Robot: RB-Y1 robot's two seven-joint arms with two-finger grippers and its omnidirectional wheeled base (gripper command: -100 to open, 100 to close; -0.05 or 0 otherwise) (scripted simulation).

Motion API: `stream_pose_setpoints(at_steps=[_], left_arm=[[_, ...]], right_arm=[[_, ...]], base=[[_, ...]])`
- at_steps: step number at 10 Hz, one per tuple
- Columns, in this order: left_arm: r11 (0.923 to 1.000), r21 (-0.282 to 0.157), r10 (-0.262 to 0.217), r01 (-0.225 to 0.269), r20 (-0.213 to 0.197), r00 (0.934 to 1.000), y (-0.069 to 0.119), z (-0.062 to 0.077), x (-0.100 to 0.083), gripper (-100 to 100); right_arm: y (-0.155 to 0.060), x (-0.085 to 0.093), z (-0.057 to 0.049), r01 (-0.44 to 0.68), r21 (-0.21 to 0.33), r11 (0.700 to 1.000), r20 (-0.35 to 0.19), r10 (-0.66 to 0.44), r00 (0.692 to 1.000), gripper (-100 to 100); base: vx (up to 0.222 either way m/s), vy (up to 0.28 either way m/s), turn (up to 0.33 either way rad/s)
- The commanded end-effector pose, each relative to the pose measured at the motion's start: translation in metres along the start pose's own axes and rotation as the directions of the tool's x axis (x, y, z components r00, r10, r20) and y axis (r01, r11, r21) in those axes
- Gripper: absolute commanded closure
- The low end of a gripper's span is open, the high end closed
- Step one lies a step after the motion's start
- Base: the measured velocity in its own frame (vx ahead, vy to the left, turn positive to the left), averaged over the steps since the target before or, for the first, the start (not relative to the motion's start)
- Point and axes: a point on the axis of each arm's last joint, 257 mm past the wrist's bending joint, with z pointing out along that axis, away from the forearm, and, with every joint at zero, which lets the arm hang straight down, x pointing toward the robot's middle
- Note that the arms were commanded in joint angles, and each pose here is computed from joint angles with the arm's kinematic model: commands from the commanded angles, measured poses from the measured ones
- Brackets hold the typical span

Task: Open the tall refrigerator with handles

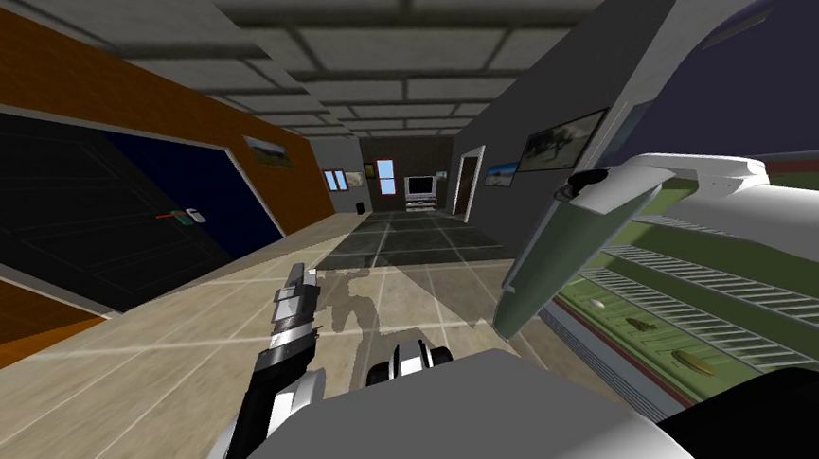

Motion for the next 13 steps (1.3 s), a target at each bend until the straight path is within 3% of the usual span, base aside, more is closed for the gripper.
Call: stream_pose_setpoints(at_steps=[1,7,9,10,13], left_arm=[[1.0,0.0,0.0,0.0,0.0,1.0,0.0,0.0,0.0,0],[1.0,0.0,0.0,0.0,0.0,1.0,0.0,0.0,0.0,0],[1.0,0.0,0.0,0.0,0.0,1.0,0.0,0.0,0.0,0],[1.0,0.0,0.0,0.0,0.0,1.0,0.0,0.0,0.0,0],[1.0,0.0,0.0,0.0,0.0,1.0,0.0,0.0,0.0,0]], right_arm=[[0.005,0.002,0.0,0.002,-0.008,1.0,-0.003,-0.002,1.0,100],[-0.025,0.034,0.005,0.001,0.064,0.998,-0.108,0.006,0.994,100],[-0.024,0.034,0.004,0.001,0.066,0.998,-0.11,0.006,0.994,100],[-0.023,0.025,0.003,-0.004,0.06,0.998,-0.085,0.009,0.996,-100],[-0.021,0.01,0.0,-0.011,0.049,0.999,-0.044,0.013,0.999,-100]], base=[[0.002,0.015,0.006],[0.207,0.082,0.007],[0.171,0.067,0.001],[-0.086,-0.047,-0.036],[-0.196,-0.114,-0.042]])
